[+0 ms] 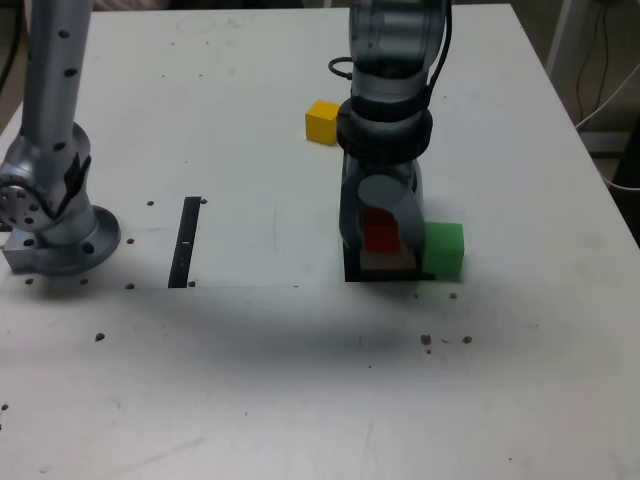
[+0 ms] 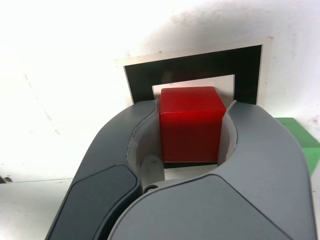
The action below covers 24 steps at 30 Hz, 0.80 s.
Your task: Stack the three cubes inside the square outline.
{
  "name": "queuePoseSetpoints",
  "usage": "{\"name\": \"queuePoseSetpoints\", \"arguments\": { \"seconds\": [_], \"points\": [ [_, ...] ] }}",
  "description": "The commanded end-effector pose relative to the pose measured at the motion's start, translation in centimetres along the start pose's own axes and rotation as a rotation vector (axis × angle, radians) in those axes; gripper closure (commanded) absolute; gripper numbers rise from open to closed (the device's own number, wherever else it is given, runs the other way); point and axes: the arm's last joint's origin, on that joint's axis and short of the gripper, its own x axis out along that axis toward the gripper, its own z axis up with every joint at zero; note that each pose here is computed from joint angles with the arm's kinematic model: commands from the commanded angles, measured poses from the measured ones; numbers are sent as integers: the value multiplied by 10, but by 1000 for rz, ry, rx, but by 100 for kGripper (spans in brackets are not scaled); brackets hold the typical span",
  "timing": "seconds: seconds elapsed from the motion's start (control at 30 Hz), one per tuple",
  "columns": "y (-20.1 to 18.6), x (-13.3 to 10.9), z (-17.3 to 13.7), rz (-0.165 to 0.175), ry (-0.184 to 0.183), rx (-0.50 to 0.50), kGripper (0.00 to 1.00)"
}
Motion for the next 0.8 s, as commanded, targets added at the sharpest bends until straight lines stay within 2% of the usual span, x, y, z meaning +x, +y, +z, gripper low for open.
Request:
{"name": "queuePoseSetpoints", "arguments": {
  "seconds": [0.0, 0.33, 0.5, 0.6, 0.77],
  "points": [
    [0, 1, 4, 0, -8, -2, 87],
    [-1, 0, 5, 0, -14, -2, 86],
    [-1, 0, 5, -1, -11, -2, 79],
    [-1, 0, 4, -4, -7, -1, 65],
    [-1, -1, 4, -10, -4, -1, 27]
  ]
}}
